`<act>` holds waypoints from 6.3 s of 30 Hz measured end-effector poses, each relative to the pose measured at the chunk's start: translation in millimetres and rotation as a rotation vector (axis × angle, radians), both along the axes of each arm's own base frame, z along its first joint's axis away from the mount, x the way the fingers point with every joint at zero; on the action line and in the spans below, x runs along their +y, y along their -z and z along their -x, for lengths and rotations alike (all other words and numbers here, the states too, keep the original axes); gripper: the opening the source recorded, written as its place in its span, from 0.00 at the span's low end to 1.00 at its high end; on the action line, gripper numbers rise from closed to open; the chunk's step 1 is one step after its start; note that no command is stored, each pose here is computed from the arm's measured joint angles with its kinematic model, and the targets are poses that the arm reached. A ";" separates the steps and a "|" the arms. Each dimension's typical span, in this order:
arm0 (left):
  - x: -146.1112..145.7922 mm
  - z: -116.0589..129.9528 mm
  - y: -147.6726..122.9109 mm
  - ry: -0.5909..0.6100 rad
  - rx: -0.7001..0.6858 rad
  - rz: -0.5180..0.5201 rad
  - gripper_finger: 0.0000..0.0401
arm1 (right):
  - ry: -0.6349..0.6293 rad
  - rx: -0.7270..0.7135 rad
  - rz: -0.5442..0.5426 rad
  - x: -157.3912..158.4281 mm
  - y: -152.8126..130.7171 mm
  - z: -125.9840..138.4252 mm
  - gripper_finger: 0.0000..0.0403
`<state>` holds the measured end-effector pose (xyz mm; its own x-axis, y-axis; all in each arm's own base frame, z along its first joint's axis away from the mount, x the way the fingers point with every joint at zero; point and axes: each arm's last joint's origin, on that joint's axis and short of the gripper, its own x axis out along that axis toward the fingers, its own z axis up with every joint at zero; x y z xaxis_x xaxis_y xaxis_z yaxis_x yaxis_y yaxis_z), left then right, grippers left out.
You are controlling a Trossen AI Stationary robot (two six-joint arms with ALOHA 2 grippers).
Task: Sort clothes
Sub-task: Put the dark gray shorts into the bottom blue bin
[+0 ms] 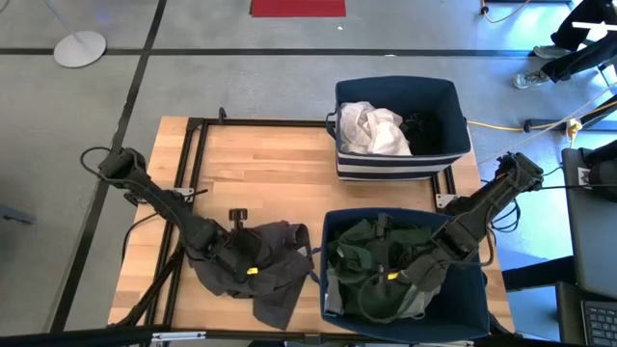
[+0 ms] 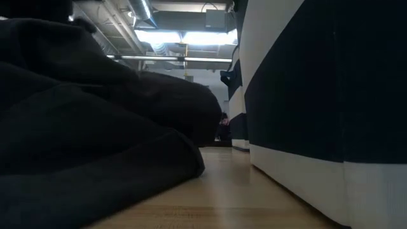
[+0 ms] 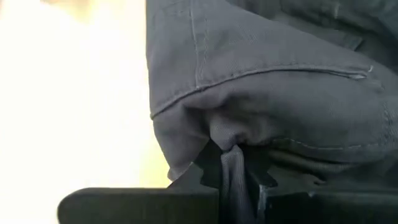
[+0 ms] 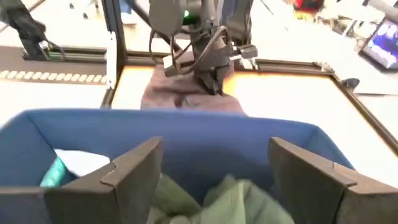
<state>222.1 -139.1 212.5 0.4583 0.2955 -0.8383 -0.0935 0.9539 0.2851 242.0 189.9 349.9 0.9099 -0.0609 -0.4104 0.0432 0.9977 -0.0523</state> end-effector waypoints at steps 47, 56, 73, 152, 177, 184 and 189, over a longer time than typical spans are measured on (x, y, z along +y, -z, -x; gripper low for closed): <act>-30.7 -7.8 -147.0 0.143 -0.418 -0.450 0.03 | -0.108 -0.298 0.064 -91.0 -1.3 -124.2 0.72; -25.2 -13.0 -147.6 0.138 -0.406 -0.468 0.02 | -0.249 -0.247 -0.029 -88.0 31.2 -149.1 0.72; -30.4 -23.6 -157.5 0.199 -0.474 -0.418 0.05 | -0.290 -0.451 0.004 -93.5 43.6 -174.8 0.61; 30.5 80.9 -178.4 -0.020 -0.499 -0.119 0.47 | 0.230 -0.696 0.013 -88.2 -286.9 112.2 0.14; 31.0 80.8 -178.9 -0.080 -0.539 -0.086 0.47 | 0.237 -0.424 0.040 46.8 -243.4 138.3 0.14; 31.0 80.8 -179.0 -0.088 -0.543 -0.079 0.47 | 0.221 -0.410 0.112 61.1 -211.5 133.2 0.14; 31.1 80.8 -179.1 -0.090 -0.546 -0.080 0.47 | 0.212 -0.383 0.107 49.8 -179.1 127.4 0.14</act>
